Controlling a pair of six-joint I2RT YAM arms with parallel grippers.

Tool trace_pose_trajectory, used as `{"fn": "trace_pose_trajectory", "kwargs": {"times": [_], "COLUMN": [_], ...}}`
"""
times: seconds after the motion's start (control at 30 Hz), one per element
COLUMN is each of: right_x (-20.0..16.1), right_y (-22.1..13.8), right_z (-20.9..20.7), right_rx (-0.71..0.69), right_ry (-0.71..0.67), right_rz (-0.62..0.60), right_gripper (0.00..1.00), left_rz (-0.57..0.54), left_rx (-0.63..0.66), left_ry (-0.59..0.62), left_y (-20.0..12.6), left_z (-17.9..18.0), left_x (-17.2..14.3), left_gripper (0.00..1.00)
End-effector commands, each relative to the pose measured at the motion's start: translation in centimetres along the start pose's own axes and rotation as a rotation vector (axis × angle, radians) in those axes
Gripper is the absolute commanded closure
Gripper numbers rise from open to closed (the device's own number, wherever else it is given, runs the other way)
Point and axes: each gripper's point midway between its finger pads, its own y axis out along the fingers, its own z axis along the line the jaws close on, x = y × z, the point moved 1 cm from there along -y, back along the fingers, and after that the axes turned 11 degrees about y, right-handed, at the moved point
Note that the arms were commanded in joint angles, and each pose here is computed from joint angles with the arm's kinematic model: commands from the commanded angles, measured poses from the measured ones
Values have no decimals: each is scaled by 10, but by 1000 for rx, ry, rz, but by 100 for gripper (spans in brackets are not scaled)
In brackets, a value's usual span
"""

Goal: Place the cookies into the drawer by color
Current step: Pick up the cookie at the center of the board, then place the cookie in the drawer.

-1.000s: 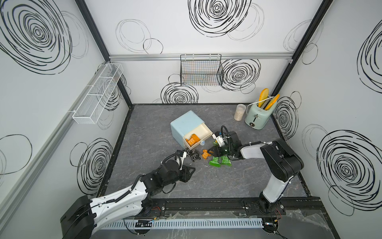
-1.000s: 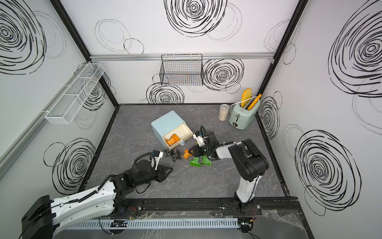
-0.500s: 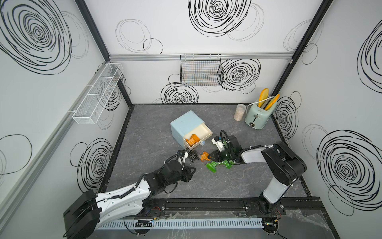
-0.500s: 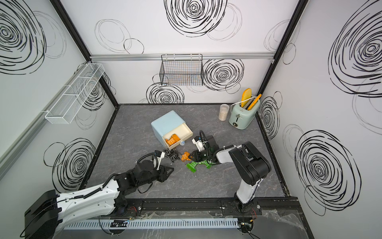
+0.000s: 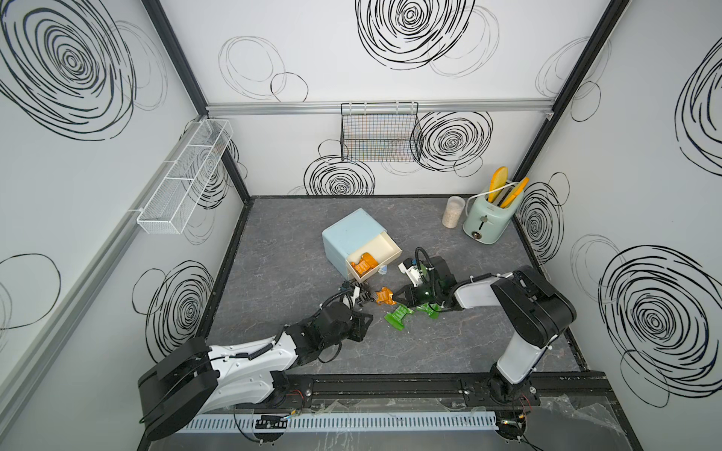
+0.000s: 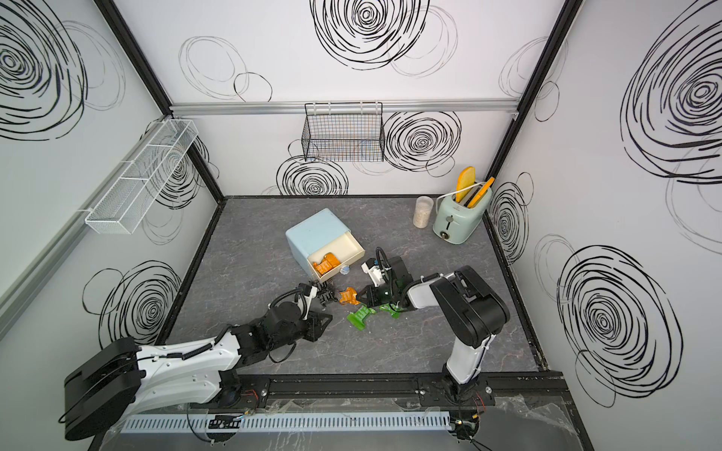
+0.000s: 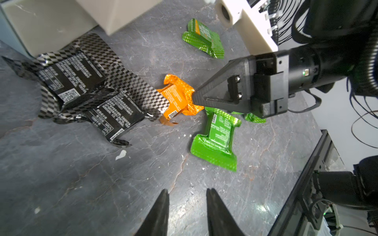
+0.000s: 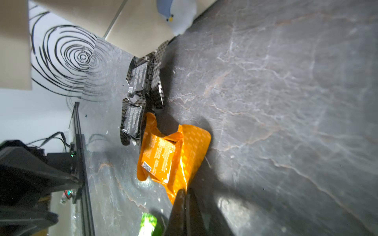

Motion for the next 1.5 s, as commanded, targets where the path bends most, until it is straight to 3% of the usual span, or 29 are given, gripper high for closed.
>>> {"fn": "trace_pose_trajectory", "kwargs": {"times": [0.0,0.33,0.57,0.87,1.2,1.47], "right_x": [1,25,37,70,123,138], "right_y": [-3,-38,-70,-128,-161,-158], "right_z": [5,15,13,34,89,127], "right_rx": [21,-19,-125,-232,-157,3], "right_ry": [-5,-26,-49,-125,-240,-294], "right_rz": [-3,-106,-163,-303,-361,-313], "right_gripper": [100,100,100,100,100,100], "left_rz": [-78,-129,-166,-245,-296,-309], "left_rx": [6,95,143,121,81,115], "left_ry": [12,73,88,-5,-82,-69], "left_y": [-2,-28,-51,-69,-61,-55], "left_z": [-5,5,17,34,53,68], "left_x": [20,43,67,107,149,171], "left_gripper": [64,53,46,35,37,36]}}
